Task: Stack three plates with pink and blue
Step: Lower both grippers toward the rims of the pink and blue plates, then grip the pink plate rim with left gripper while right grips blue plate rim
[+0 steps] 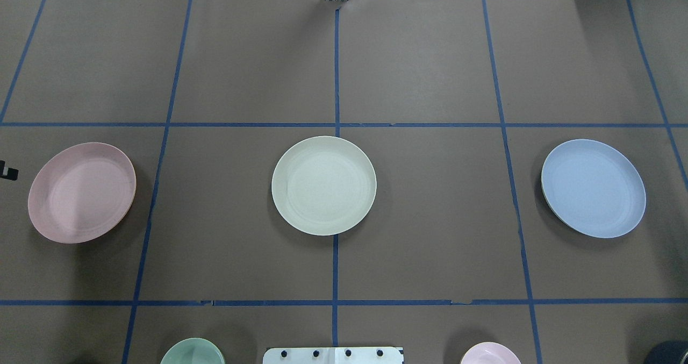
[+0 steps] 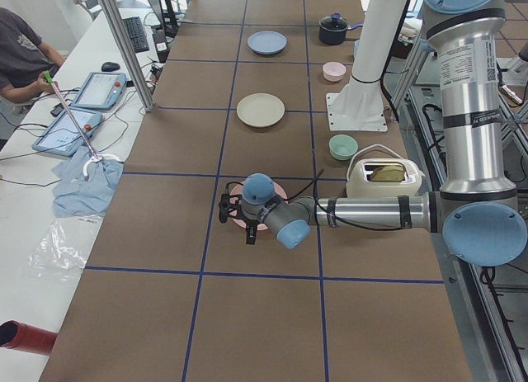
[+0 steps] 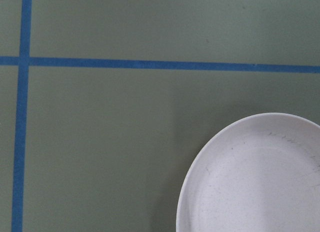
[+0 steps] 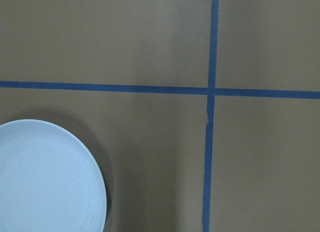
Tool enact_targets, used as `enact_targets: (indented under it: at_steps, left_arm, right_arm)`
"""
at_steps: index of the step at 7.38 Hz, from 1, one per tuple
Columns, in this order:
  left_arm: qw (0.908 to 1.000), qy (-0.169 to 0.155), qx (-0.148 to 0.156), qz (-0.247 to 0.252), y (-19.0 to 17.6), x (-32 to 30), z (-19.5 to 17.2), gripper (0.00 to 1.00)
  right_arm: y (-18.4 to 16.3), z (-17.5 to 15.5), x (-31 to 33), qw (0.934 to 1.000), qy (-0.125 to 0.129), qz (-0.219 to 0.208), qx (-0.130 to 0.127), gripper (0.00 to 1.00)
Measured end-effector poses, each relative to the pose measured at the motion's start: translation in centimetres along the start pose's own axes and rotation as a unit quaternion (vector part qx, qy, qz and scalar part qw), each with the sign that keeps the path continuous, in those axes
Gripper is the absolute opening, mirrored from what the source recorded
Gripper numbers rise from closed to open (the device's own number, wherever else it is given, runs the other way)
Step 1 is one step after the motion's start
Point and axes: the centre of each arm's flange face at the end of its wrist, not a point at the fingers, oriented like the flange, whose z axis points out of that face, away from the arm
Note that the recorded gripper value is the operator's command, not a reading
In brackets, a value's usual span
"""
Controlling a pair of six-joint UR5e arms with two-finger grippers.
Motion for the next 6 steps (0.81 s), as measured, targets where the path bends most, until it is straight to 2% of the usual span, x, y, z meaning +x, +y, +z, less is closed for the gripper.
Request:
enact_targets:
  at_steps: [3, 4, 5, 6]
  left_arm:
    - [0.9999, -0.003, -0.006, -0.013, 1.6, 1.0, 2.8, 0.92]
    - [0.9999, -0.004, -0.007, -0.016, 2.0, 1.6, 3.7, 0.90]
    - [0.9999, -0.006, -0.007, -0.013, 2.4, 2.2, 4.4, 0.75]
    - [0.9999, -0.008, -0.011, -0.009, 2.7, 2.7, 5.2, 0.43]
  right_arm:
    - [-0.2, 3.5, -4.8, 0.9995, -0.001, 0.014, 0.027, 1.00]
    - [0.0, 4.9, -6.4, 0.9995, -0.005, 0.020, 0.024, 1.00]
    - [0.3, 6.3, -7.7, 0.9996, -0.007, 0.023, 0.015, 1.00]
    - [0.6, 7.4, -8.6, 0.9997, -0.009, 0.022, 0.006, 1.00]
